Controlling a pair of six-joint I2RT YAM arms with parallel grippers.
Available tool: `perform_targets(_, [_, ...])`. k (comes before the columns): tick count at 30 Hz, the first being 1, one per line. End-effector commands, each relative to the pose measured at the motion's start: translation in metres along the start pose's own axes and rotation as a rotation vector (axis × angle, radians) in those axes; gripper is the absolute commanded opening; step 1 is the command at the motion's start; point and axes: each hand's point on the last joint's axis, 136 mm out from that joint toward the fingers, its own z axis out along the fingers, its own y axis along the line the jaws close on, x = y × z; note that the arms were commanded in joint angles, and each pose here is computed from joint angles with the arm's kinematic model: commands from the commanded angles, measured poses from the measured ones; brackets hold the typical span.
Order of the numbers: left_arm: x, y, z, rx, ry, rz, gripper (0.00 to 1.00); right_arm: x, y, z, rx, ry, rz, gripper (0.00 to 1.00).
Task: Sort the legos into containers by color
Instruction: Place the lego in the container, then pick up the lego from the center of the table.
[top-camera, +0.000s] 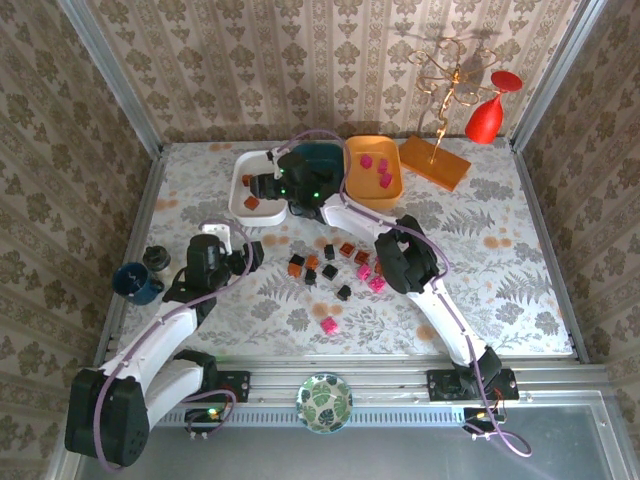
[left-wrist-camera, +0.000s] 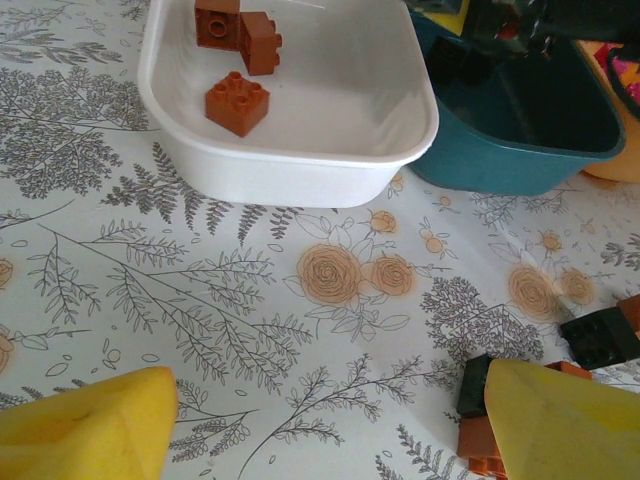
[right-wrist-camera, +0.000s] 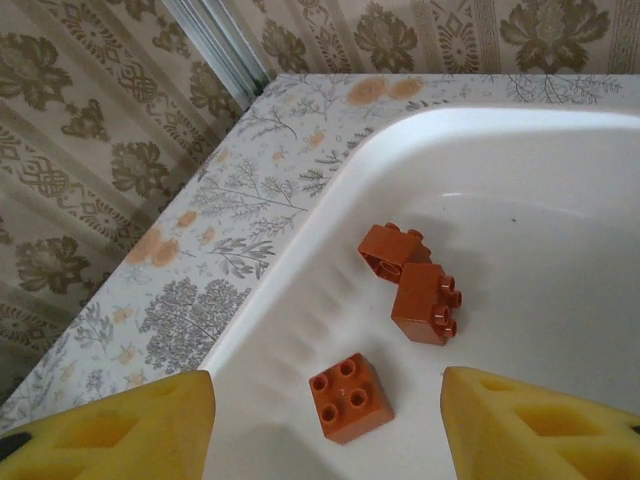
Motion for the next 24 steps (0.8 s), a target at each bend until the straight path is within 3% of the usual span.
perform_targets(1, [-0.003,-0.012,-0.001,0.069,-0.016,-0.013,0.82,-0.042,0.026,-0.049,-0.048,-0.030,-0.067,0.65])
perform_targets(5, [-0.001,-0.023,0.002,0.124,0.003,-0.010,0.82,-0.030,0.013,-0.110,0.039,0.033,-0.116,0.67])
perform_targets(9, [0.000,-0.035,0.002,0.188,0.019,0.015,0.82,0.020,-0.018,-0.175,0.182,0.175,-0.134,0.70])
perform_targets(13, [-0.002,-0.066,0.000,0.371,0.004,0.047,0.84,0.072,-0.043,-0.220,0.296,0.293,-0.100,0.71])
perform_targets(18, [0.006,-0.095,0.000,0.544,0.035,0.088,0.83,0.116,-0.050,-0.231,0.346,0.388,-0.062,0.69])
perform_targets(24, [0.016,-0.106,0.002,0.586,0.058,0.155,0.83,0.136,-0.052,-0.212,0.355,0.423,-0.047,0.63])
